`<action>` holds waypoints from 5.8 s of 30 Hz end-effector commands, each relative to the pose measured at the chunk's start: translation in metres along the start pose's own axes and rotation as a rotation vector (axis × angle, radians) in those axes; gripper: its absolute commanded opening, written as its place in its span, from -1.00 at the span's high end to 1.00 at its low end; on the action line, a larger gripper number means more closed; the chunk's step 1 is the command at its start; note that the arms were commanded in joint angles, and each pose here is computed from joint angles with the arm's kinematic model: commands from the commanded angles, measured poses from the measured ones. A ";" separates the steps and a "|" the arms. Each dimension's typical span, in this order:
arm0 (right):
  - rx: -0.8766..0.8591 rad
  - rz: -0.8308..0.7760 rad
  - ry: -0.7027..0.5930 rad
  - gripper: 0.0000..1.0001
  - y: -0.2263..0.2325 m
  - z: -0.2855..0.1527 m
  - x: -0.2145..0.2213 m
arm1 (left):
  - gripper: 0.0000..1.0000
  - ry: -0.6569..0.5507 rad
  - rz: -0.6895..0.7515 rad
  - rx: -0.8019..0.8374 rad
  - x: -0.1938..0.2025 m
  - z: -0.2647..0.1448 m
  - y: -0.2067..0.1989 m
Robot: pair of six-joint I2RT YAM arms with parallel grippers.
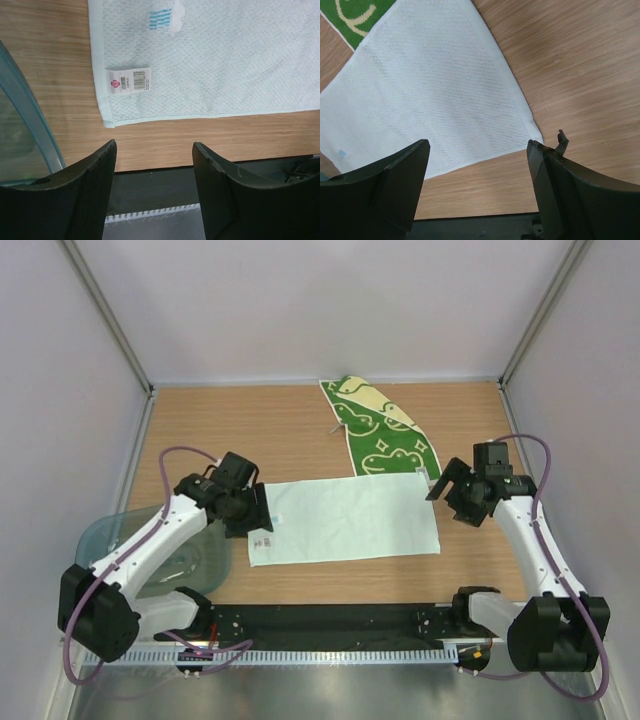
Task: Roll the towels
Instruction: Flatten the towel, then fold the towel
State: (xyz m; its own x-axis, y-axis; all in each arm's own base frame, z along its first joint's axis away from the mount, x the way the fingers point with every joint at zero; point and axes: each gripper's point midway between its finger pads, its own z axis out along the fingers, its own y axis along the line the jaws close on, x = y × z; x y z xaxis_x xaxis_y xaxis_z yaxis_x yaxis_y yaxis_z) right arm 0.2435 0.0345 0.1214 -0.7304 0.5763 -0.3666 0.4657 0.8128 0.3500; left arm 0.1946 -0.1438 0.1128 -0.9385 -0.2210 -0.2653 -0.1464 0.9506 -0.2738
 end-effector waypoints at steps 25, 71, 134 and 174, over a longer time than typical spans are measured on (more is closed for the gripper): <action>-0.057 -0.199 0.034 -0.66 0.030 0.014 -0.004 | -0.40 -0.104 -0.181 -0.326 0.052 0.064 0.070; 0.224 0.120 0.176 -0.14 -0.051 0.049 0.076 | 0.99 -0.104 -0.139 -0.188 0.027 0.075 0.059; 0.022 0.074 0.028 0.98 0.029 0.027 -0.060 | 0.99 -0.101 -0.073 -0.069 -0.064 0.024 -0.005; 0.101 0.069 0.107 0.98 0.041 0.121 -0.107 | 0.98 -0.022 -0.119 -0.207 -0.149 0.091 0.015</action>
State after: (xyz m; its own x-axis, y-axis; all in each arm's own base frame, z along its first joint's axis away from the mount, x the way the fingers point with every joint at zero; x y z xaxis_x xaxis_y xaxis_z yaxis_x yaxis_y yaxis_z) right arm 0.3835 0.0236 0.0642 -0.7553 0.6256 -0.1953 0.5696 0.7740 0.2765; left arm 0.3511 -0.1242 0.0583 -0.9101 -0.3353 -0.2434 -0.3141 0.9414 -0.1226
